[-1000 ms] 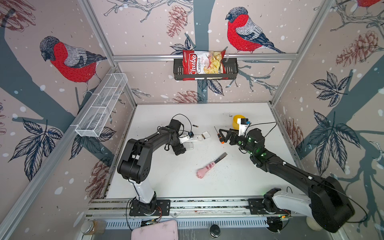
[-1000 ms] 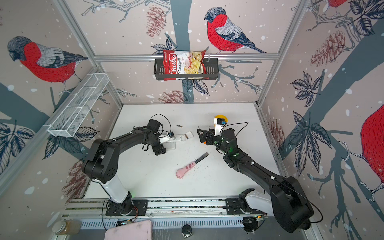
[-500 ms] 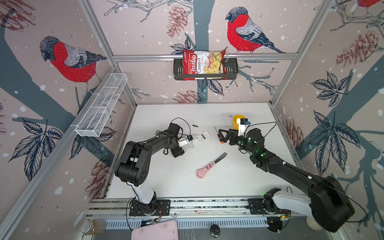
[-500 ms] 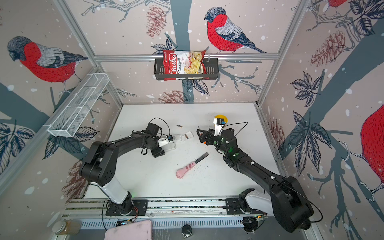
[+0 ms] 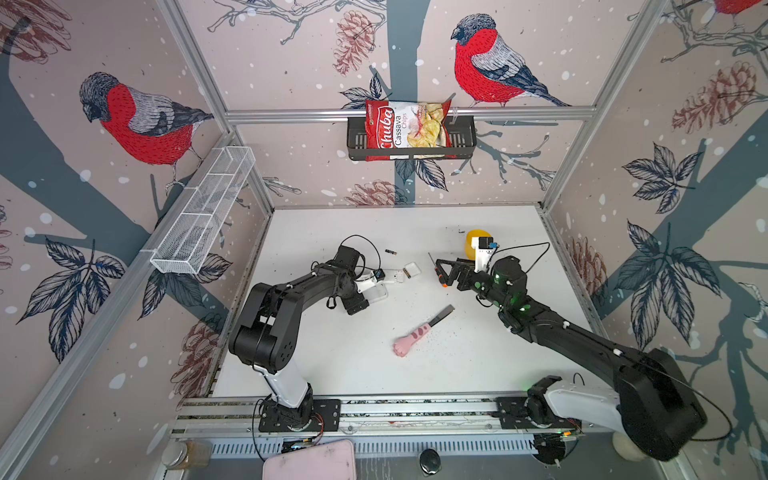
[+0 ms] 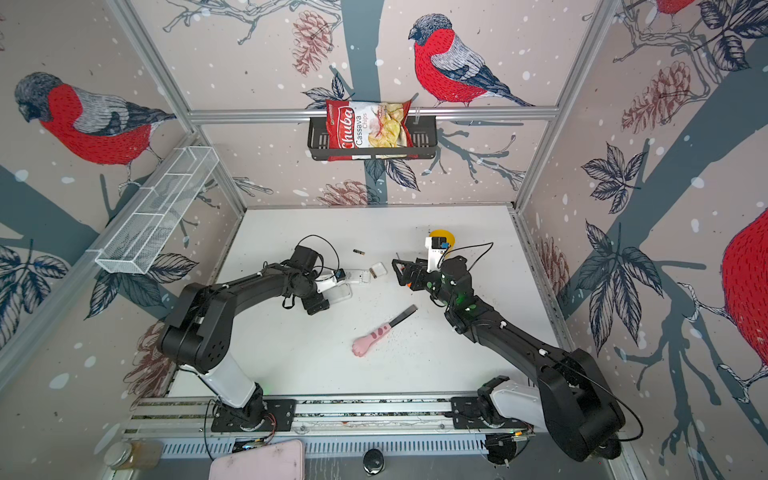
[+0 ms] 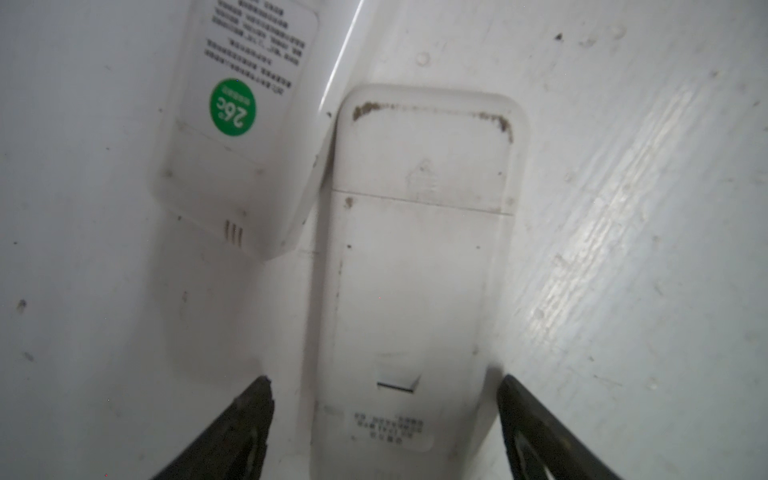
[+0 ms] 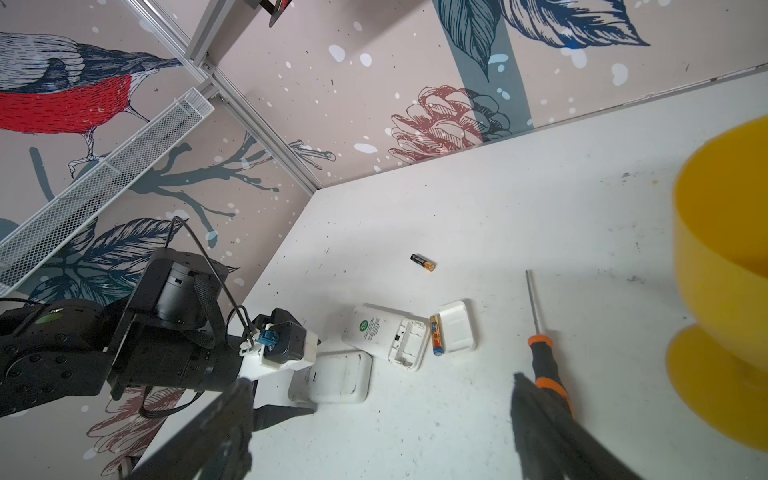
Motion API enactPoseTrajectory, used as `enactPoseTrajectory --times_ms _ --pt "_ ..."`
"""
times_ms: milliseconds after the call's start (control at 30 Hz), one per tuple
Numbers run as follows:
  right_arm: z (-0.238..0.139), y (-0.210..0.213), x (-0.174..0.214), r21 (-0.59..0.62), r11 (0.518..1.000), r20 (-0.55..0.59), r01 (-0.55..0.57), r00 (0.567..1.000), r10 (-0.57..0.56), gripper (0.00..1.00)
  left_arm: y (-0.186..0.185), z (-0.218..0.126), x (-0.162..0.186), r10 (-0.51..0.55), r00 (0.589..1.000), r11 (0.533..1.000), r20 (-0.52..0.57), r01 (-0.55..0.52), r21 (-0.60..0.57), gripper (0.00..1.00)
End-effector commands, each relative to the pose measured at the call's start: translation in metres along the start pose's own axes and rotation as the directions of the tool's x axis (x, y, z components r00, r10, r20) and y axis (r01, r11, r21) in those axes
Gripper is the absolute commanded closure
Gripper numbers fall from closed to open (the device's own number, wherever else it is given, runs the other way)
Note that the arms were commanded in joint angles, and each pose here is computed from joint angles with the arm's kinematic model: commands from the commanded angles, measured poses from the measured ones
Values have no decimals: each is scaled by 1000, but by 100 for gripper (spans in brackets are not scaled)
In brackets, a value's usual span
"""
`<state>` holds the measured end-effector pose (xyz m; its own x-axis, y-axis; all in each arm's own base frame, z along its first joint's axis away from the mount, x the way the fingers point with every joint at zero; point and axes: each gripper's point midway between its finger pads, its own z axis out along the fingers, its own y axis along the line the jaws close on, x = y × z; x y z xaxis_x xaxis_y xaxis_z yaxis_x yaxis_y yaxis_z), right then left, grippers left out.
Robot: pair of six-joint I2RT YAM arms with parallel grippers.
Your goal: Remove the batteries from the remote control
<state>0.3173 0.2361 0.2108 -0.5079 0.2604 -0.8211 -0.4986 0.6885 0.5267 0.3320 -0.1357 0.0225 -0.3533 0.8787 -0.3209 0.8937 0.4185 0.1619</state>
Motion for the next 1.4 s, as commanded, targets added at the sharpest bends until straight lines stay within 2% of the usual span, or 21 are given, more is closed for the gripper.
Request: enactPoseTrajectory --times_ms 0,233,433,800,1000,1100,1200,1367 --pt "-1 6 -6 -19 1000 17 24 1000 -24 4 -12 4 13 0 999 999 -46 2 51 18" --pt "-1 7 -6 -26 999 16 25 1000 -24 4 -32 10 11 -19 999 989 -42 25 143 25" --pt "-3 8 -7 -26 999 24 28 999 -27 4 -38 11 13 -27 998 985 -50 35 167 31" --pt "-2 11 -6 -47 998 14 35 999 -34 5 -43 3 14 -12 999 987 -39 18 161 60" --pt "10 16 4 -92 995 -52 34 998 -39 9 -41 -17 -2 11 1000 994 25 -14 111 63" --pt "23 17 22 -131 991 -133 5 991 -23 16 -45 -33 -15 47 997 996 60 -52 77 63" --pt "36 18 35 -147 989 -214 -2 976 -30 24 -51 -50 -31 68 991 996 120 -74 52 64" --pt "50 31 49 -183 983 -320 15 945 -74 28 -69 -64 -53 111 974 992 198 -119 29 65"
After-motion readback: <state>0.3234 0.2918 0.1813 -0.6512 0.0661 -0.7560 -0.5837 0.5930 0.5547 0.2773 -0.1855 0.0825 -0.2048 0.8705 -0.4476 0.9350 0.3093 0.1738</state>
